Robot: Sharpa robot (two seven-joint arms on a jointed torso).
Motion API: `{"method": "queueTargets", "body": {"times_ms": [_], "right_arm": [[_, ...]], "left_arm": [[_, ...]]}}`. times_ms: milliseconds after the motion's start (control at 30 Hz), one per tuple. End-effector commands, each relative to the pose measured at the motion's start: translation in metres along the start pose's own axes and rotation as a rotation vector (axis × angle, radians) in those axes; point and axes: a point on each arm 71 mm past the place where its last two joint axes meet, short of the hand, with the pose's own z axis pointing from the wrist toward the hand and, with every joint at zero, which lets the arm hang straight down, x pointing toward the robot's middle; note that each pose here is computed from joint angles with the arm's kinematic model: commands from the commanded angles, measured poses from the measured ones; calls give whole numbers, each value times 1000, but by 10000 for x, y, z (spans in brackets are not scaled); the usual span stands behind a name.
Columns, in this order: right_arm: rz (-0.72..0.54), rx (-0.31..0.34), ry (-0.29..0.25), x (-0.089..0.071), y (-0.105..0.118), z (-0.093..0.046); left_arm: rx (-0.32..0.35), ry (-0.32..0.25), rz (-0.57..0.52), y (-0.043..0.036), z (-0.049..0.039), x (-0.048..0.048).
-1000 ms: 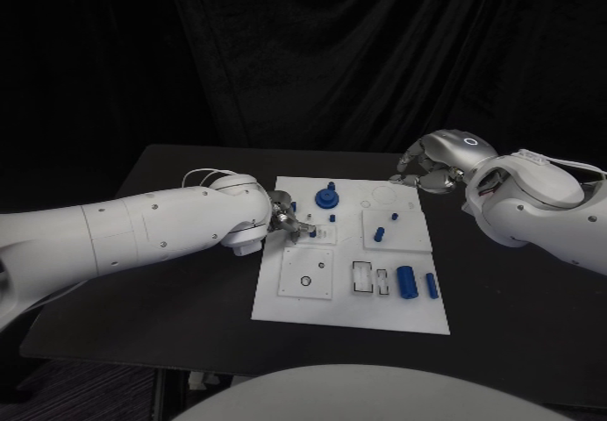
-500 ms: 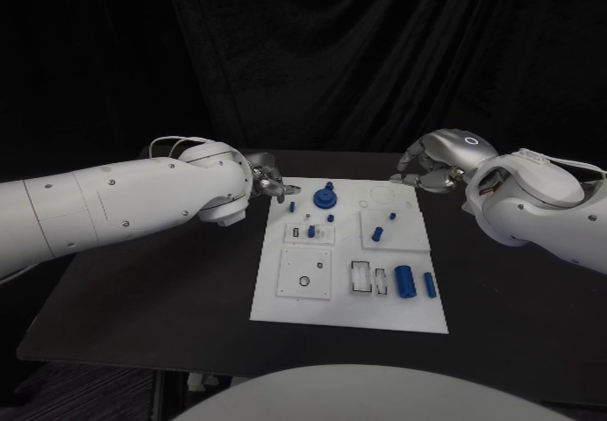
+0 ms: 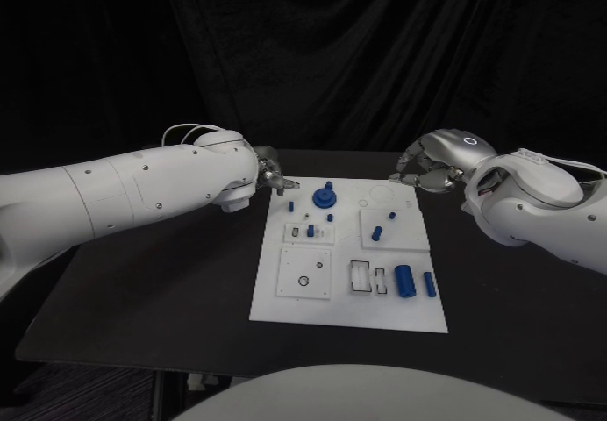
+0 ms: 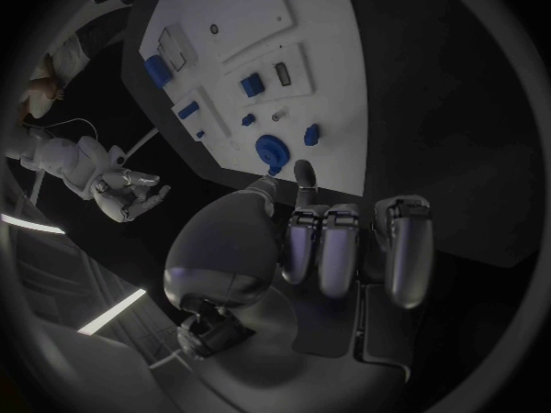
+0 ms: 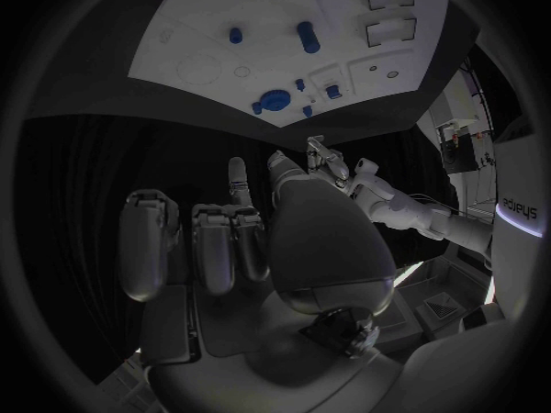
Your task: Assemble the parts on the task board
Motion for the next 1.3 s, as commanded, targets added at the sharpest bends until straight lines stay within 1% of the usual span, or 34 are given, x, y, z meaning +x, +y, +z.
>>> {"method": "queueTargets", "body": {"times_ms": [33,233,433,533,767,1033,1300], "right_arm": [[-1,10,2,6,4,-3],[0,7,3,6,14,-6],[0,8,4,5,11,-13],[1,7,3,4,13,-14],[2,4,3,4,22,-13],[1,5,4,5,18,-13],[0,4,6,8,22,-8]], "left_arm": [[9,64,37,-11,55,56],[3,69,40,-45,140,70],[-6,76,45,-64,168,79],[-13,85,51,-68,177,84],[-22,81,49,-74,187,85],[-41,70,43,-41,196,72],[-49,73,45,-34,200,74]]}}
